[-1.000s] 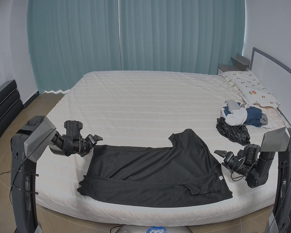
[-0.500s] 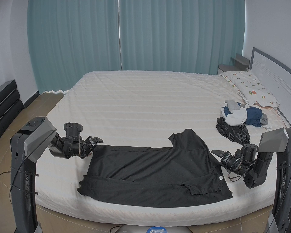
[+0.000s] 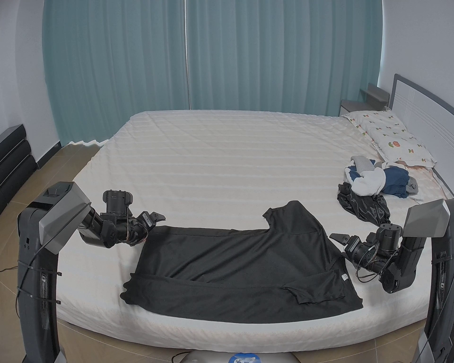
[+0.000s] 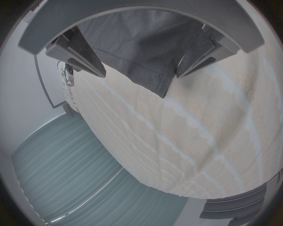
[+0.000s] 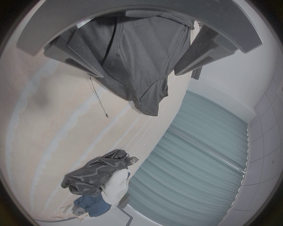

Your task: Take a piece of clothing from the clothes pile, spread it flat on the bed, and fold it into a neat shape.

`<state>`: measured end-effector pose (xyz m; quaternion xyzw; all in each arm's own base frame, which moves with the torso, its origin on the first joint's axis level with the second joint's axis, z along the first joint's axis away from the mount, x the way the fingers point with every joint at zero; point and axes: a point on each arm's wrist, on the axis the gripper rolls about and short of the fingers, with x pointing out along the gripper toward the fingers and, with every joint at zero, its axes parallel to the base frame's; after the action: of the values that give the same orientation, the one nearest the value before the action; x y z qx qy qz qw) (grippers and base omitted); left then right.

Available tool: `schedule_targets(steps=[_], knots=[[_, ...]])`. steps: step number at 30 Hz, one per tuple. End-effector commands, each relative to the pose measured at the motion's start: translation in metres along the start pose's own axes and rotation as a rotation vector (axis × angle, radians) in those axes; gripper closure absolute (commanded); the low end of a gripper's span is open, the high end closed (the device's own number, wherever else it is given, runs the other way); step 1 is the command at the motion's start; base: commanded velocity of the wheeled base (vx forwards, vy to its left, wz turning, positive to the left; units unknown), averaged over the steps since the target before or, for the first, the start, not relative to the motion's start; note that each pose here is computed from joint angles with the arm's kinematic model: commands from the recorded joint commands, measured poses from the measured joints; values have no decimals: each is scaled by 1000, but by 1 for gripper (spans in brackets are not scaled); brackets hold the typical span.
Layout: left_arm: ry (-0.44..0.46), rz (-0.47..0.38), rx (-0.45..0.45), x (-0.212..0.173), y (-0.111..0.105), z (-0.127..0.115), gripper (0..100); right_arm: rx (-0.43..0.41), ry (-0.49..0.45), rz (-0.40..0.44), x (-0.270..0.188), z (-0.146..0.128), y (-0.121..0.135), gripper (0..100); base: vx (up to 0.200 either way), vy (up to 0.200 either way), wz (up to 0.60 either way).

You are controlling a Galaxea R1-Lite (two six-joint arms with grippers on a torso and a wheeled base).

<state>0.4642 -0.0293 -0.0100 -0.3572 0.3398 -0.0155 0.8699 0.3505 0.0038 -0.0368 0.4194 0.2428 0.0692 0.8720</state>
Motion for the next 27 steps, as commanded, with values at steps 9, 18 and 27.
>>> schedule_targets(steps=[9,18,27], knots=[[-5,25,-2,4,6,-2,100,2,2,-4,-1,-1,-1,0,0,0,0],[-76,57,-92,-3,4,8,100,-20,-41,7,-10,9,11,0,0,0,0],[-82,61,-157,-11,8,12,100,-84,-61,55,8,25,34,0,0,0,0]])
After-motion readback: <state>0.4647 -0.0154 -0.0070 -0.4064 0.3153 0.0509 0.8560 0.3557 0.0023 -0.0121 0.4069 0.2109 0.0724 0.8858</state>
